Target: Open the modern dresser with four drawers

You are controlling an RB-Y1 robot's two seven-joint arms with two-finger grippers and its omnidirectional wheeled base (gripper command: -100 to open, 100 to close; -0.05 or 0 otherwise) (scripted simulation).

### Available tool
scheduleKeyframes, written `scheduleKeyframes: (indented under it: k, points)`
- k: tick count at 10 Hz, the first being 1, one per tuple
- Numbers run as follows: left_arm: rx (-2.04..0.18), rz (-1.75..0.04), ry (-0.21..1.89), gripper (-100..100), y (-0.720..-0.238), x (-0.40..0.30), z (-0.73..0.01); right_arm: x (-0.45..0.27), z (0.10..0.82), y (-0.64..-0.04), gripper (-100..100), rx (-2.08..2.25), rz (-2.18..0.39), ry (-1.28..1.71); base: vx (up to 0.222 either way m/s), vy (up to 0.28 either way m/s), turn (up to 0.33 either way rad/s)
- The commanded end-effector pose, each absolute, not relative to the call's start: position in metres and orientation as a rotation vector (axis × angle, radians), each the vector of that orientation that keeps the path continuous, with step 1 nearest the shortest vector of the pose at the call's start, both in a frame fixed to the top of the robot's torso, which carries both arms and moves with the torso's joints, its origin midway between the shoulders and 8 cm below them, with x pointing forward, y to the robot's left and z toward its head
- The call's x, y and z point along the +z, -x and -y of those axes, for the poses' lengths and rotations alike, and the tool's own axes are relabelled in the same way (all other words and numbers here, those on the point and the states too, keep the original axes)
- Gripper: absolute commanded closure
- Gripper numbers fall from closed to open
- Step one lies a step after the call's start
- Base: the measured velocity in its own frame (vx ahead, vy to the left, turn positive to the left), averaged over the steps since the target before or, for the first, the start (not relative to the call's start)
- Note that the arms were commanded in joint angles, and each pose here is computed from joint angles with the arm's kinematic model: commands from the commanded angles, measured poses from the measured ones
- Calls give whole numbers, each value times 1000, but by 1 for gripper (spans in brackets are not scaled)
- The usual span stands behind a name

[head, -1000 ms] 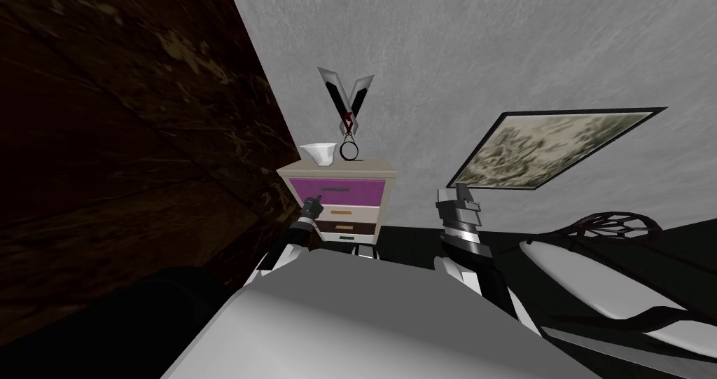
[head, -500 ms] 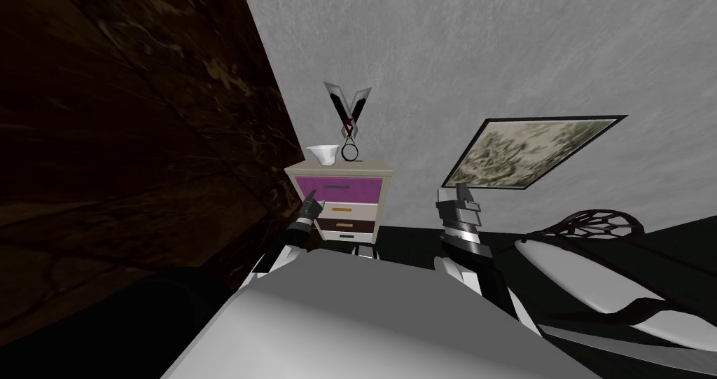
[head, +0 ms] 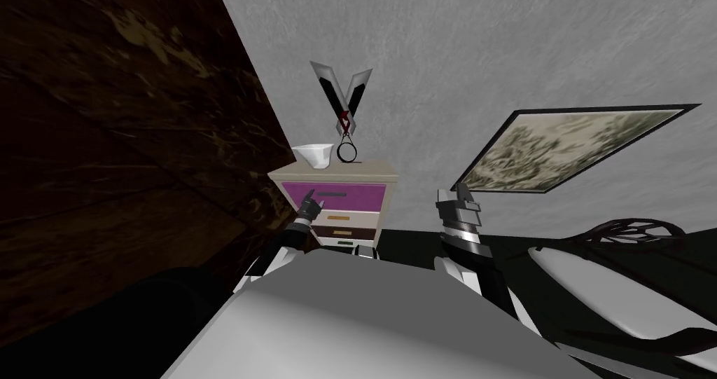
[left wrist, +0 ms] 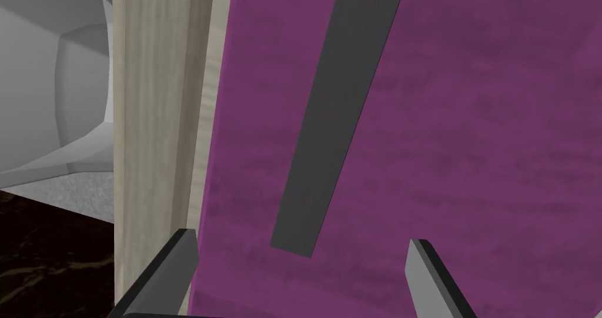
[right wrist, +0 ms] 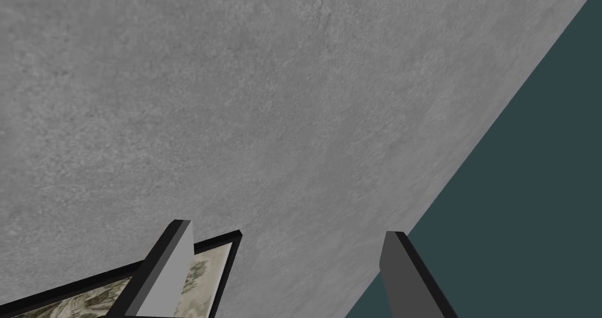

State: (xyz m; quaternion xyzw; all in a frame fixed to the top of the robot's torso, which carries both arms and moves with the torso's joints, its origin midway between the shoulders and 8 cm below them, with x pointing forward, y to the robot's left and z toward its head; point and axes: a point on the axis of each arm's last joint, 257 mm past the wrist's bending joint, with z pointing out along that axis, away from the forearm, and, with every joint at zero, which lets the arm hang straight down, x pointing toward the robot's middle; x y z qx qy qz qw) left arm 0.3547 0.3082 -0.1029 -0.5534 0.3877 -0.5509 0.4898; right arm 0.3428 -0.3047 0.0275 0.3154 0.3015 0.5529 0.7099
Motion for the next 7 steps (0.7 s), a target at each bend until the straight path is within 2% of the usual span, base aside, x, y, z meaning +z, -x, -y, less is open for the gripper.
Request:
scheduleKeyframes:
  k: [1, 2, 5, 6, 7]
  points:
    - [-1338, -942, 1345, 100, -354, -102, -308, 28, 305, -343, 0, 1227, -669, -700, 12, 2, 1]
    - [-1342, -945, 1343, 100, -351, -100, -307, 28, 305, -343, 0, 1227, -669, -700, -117, -24, 41]
    - [-1346, -948, 1340, 100, -347, -97, -306, 28, 305, -343, 0, 1227, -669, -700, -203, -16, 13]
    - [-1345, -947, 1341, 100, -348, -98, -306, 28, 305, -343, 0, 1227, -669, -700, -88, -5, 3]
    - [-1341, -947, 1349, -100, -350, -102, -307, 28, 305, -343, 0, 1227, -669, -700, 67, 17, -34]
